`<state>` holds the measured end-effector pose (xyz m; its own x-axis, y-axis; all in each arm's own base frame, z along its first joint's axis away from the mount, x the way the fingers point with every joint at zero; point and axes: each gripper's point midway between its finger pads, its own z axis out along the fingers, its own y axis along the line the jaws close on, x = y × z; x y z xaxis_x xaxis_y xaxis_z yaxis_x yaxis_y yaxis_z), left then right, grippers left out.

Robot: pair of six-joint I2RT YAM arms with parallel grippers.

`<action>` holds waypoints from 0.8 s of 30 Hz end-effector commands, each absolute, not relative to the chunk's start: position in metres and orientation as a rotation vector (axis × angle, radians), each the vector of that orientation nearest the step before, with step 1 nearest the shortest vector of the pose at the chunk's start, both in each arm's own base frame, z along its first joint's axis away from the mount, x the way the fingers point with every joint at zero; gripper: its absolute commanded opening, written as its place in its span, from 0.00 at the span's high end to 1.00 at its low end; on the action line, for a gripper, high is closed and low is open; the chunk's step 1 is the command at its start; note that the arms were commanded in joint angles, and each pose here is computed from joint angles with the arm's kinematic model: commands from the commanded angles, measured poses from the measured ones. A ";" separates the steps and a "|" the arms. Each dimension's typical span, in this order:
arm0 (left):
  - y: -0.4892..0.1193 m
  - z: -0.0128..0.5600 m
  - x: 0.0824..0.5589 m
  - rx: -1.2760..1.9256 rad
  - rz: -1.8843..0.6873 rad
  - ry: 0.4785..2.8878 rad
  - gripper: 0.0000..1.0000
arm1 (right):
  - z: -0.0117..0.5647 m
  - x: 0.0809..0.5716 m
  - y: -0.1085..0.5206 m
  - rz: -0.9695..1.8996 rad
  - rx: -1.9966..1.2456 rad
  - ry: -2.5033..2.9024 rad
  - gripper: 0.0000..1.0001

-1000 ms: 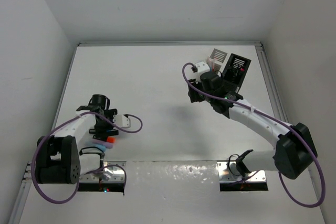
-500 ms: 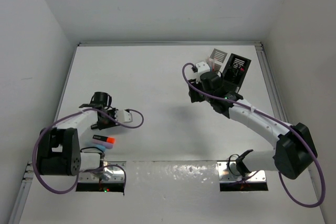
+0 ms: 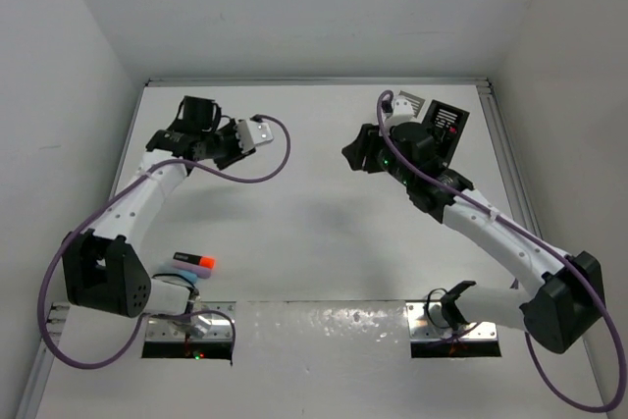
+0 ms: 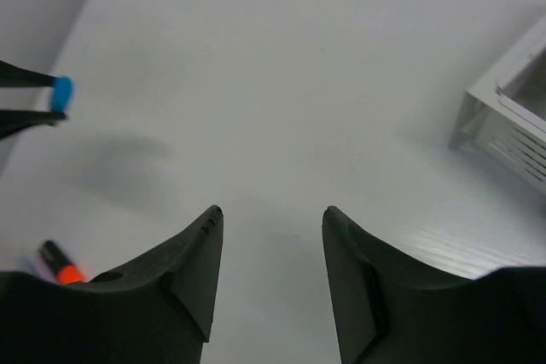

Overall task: Sort the stationery into containers
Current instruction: Pick up the pen from the corner of the board.

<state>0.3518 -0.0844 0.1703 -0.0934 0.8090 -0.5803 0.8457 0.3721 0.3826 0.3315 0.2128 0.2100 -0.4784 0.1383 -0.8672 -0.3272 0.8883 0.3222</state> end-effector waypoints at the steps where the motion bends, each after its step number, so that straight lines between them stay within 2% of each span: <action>1: -0.143 0.224 0.348 1.381 -0.205 1.709 1.00 | 0.286 0.337 0.251 0.809 -0.051 1.791 0.50; 5: -0.179 0.256 0.343 1.326 -0.232 1.605 1.00 | 0.317 0.339 0.268 0.942 0.012 1.683 0.48; 10: -0.214 0.284 0.329 1.318 -0.283 1.497 1.00 | 0.319 0.349 0.288 1.000 0.039 1.688 0.49; 14: -0.232 0.287 0.318 1.340 -0.323 1.468 1.00 | 0.316 0.348 0.304 1.039 0.026 1.698 0.53; 24: -0.242 0.290 0.319 1.312 -0.339 1.469 1.00 | 0.298 0.333 0.341 1.111 -0.084 1.760 0.54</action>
